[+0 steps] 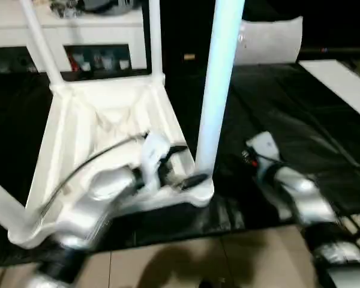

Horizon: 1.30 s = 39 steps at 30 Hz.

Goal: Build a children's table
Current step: Rotate table base, then rotate leg to tighten

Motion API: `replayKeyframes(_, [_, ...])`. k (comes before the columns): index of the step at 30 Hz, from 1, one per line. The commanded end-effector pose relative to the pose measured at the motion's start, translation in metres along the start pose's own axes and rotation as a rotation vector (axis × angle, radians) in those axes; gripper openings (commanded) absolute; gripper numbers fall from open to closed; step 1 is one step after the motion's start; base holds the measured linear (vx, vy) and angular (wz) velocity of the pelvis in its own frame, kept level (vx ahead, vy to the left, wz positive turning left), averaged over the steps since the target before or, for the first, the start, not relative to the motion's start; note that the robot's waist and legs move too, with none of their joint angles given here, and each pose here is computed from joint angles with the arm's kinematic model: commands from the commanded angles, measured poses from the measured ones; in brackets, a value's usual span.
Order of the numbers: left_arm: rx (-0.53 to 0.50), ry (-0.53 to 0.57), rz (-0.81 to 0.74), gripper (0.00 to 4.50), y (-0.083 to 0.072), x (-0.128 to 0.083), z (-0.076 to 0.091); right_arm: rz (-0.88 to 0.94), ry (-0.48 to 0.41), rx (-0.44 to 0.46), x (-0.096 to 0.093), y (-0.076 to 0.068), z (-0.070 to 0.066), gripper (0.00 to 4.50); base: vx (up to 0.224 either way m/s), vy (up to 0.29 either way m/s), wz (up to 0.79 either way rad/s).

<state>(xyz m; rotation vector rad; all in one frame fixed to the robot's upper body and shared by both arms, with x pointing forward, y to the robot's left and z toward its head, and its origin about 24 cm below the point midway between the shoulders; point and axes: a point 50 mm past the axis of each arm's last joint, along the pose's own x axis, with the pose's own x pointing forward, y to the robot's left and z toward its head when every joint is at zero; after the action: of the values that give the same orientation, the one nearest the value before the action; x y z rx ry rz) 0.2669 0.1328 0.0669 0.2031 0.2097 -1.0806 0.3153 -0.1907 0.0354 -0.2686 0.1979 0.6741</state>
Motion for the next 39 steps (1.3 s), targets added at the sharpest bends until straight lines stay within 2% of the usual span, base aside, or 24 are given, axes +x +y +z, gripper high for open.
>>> replayKeyframes(1, [0.019,0.056,-0.06,4.49,-0.003,0.0,-0.004,0.102,-0.031,-0.027,-0.003,0.006,0.011,4.5,0.0,0.0,0.0])
replayKeyframes(2, [0.018,0.074,-0.06,4.49,-0.002,-0.001,-0.006,0.126,-0.03,-0.032,-0.005,0.007,0.012,4.5,0.0,0.0,0.0])
replayKeyframes(3, [0.022,0.101,-0.056,4.21,0.0,-0.003,-0.009,0.153,-0.027,-0.037,-0.008,0.008,0.013,4.5,0.0,0.0,0.0])
replayKeyframes(7, [0.055,0.197,-0.063,3.95,0.006,-0.01,-0.019,0.237,-0.021,-0.036,-0.02,0.009,0.017,4.5,0.0,0.0,0.0])
replayKeyframes(11, [0.041,0.199,-0.08,3.65,0.007,-0.01,-0.02,0.327,-0.041,-0.002,-0.03,0.013,0.026,4.5,0.0,0.0,0.0])
replayKeyframes(14, [0.037,0.203,-0.09,3.43,0.008,-0.009,-0.02,0.363,-0.047,-0.017,-0.034,0.017,0.031,4.5,0.0,0.0,0.0])
replayKeyframes(15, [0.036,0.203,-0.095,3.28,0.008,-0.008,-0.021,0.391,-0.059,-0.023,-0.036,0.021,0.034,4.5,0.0,0.0,0.0])
replayKeyframes(17, [0.024,0.205,-0.107,3.25,0.007,-0.007,-0.021,0.437,-0.071,-0.015,-0.039,0.027,0.037,4.5,0.0,0.0,0.0])
replayKeyframes(19, [0.018,0.209,-0.115,2.95,0.007,-0.007,-0.021,0.461,-0.059,-0.002,-0.04,0.029,0.038,4.5,0.0,0.0,0.0])
replayKeyframes(21, [0.006,0.218,-0.147,2.89,0.003,-0.007,-0.021,0.503,-0.042,0.021,-0.042,0.031,0.041,4.5,0.0,0.0,0.0])
replayKeyframes(33, [0.003,0.233,-0.159,1.89,-0.005,-0.003,-0.024,0.492,-0.023,0.012,-0.043,0.03,0.042,4.5,0.0,0.0,0.0])
replayKeyframes(39, [0.023,0.323,-0.178,1.45,-0.004,-0.005,-0.031,0.503,-0.014,0.008,-0.042,0.03,0.041,4.5,0.0,0.0,0.0])
